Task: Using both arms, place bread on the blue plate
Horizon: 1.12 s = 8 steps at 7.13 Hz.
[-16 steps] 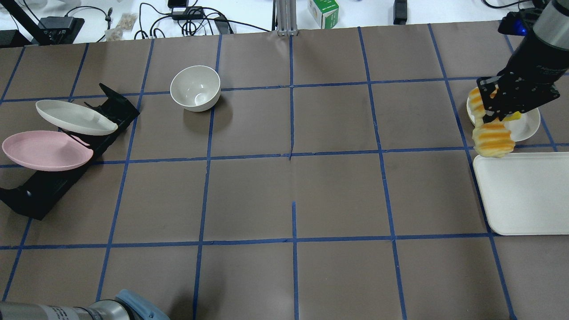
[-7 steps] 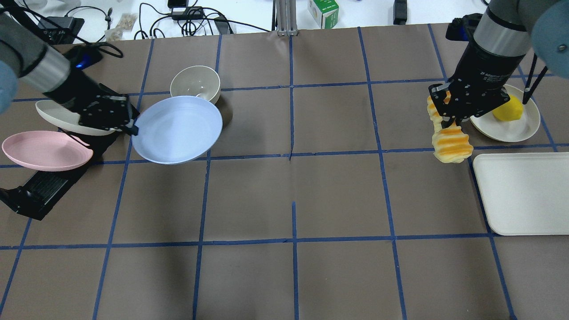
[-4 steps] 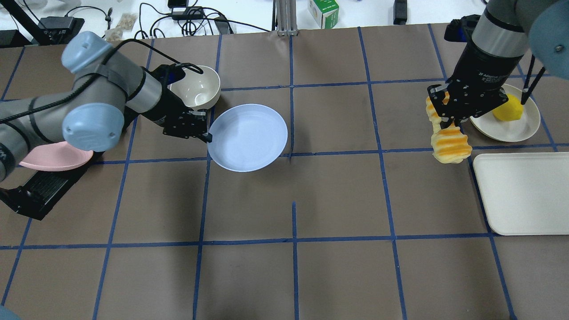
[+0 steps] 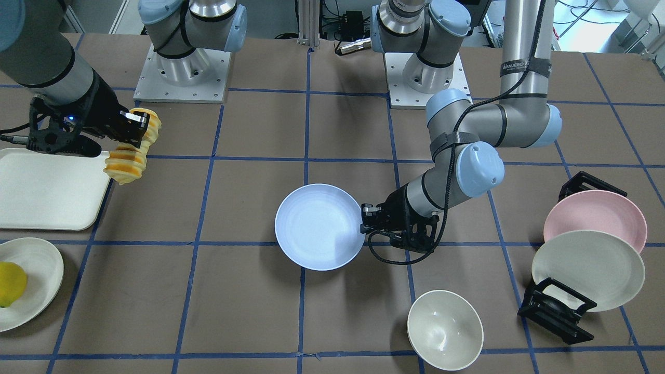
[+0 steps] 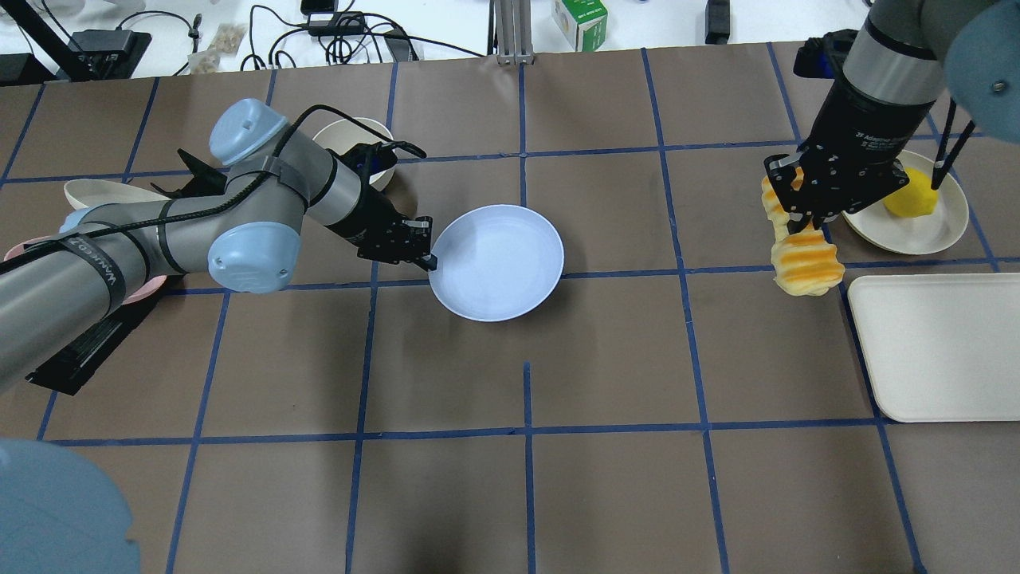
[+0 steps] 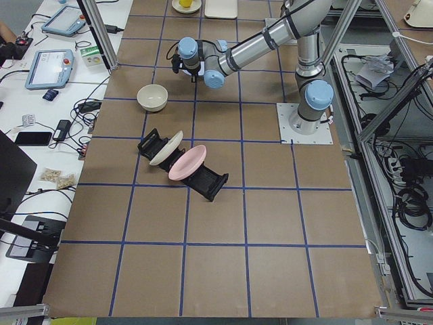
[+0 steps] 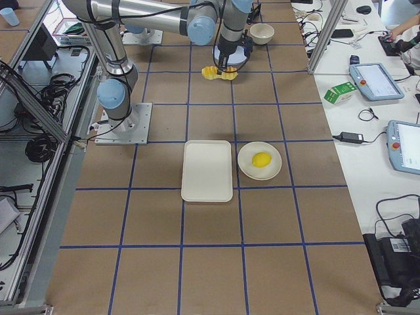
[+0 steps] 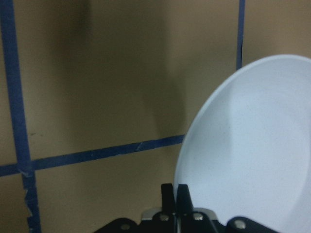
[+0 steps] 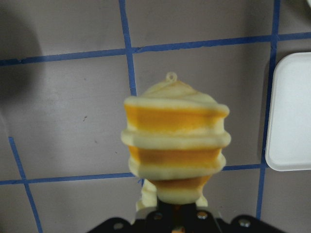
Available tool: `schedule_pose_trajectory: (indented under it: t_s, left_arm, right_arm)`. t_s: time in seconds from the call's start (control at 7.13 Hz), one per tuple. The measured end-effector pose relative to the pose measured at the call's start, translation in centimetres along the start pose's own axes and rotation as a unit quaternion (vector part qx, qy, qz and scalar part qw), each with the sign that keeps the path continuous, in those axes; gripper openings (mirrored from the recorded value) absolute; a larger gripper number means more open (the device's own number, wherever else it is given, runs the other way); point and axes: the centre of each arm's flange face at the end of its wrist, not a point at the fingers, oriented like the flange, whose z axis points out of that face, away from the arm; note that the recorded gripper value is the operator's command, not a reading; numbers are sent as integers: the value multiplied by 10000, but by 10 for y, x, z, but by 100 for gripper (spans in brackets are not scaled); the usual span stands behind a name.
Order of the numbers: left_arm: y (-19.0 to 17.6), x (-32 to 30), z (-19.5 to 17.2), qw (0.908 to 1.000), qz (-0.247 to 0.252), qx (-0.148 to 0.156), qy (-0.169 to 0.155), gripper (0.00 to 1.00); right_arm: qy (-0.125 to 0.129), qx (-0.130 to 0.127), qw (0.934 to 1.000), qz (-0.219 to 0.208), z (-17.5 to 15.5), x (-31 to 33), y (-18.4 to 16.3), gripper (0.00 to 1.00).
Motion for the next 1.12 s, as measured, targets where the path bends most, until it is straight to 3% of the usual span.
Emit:
schedule_pose_trajectory:
  t_s: [0.28,0.42,0.56,0.7,1.12]
  left_arm:
    - [-3,12,32,10000,12,-75,-38,0]
    - [-4,12,42,9999,-78,-103,-46,11]
    - [-5,12,46,9999,-130,-78,-54,48]
    - [-10,12,45,9999,-77,97,-58,71]
    - [-23,15,22,9980,61,633,-68,86]
  right_arm:
    - [-37,60,10000,-38,-2,-6,-1,0]
    - [-151,133,9998,5,-4,-10,-3,0]
    - [-246,231,9994,45,-3,-15,-8,0]
    - [-274,313,9991,8,3,-28,-18,0]
    - [-231,557,9982,-5,37,-110,-41,0]
